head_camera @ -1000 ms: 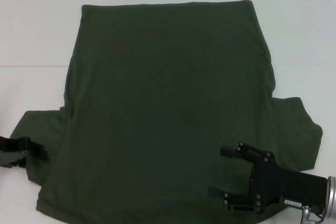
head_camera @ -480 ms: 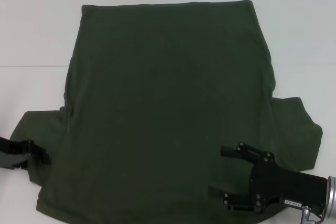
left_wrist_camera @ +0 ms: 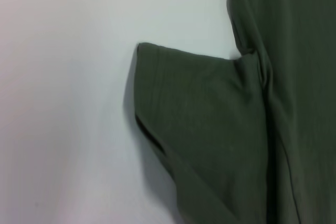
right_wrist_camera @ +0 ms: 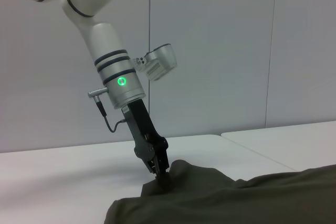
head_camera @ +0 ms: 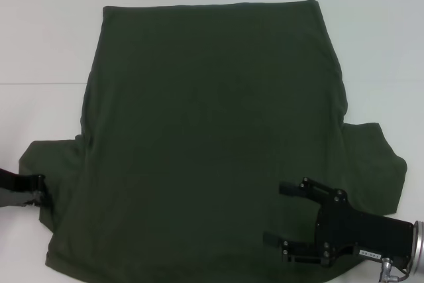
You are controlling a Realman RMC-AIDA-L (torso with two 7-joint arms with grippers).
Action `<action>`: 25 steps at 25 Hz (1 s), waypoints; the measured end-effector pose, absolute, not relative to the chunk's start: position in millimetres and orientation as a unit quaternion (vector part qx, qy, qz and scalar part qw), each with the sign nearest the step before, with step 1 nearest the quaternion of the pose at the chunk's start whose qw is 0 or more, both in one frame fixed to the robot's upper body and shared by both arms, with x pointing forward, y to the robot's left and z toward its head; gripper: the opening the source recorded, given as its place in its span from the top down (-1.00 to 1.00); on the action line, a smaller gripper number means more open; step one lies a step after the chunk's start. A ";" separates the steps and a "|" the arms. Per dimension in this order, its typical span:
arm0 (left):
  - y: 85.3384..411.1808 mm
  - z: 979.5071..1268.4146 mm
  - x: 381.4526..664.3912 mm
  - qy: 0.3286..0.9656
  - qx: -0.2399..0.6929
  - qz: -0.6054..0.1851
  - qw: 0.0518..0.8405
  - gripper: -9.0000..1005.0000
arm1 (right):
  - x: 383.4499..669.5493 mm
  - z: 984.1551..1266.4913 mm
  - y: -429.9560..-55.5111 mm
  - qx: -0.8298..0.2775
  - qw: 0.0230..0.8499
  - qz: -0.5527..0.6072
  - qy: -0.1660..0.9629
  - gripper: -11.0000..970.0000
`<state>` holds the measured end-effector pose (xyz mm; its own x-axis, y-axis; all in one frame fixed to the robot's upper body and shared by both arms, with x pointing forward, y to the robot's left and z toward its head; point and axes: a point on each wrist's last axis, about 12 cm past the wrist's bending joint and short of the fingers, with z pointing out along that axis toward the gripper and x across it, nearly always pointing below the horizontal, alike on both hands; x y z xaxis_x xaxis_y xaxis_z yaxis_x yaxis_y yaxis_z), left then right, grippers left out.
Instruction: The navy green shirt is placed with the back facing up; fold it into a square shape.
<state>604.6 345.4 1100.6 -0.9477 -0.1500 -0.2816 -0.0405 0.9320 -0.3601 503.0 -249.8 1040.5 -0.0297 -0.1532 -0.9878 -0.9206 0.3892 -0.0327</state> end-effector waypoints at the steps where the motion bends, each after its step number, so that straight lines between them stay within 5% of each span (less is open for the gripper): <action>1: 345.3 1100.6 604.7 0.971 -0.049 -0.178 0.154 0.44 | 503.1 1040.5 -249.8 -0.428 0.549 0.349 0.627 -0.94; 5: 345.4 1100.7 604.8 0.971 -0.046 -0.177 0.155 0.60 | 503.2 1040.6 -249.9 -0.428 0.550 0.349 0.627 -0.94; 7: 345.6 1101.2 605.0 0.971 -0.043 -0.176 0.156 0.98 | 503.3 1040.7 -249.9 -0.428 0.550 0.349 0.627 -0.94; 25: 365.6 1124.1 612.4 0.972 -0.017 -0.147 0.184 0.98 | 507.1 1045.5 -249.6 -0.421 0.563 0.350 0.619 -0.94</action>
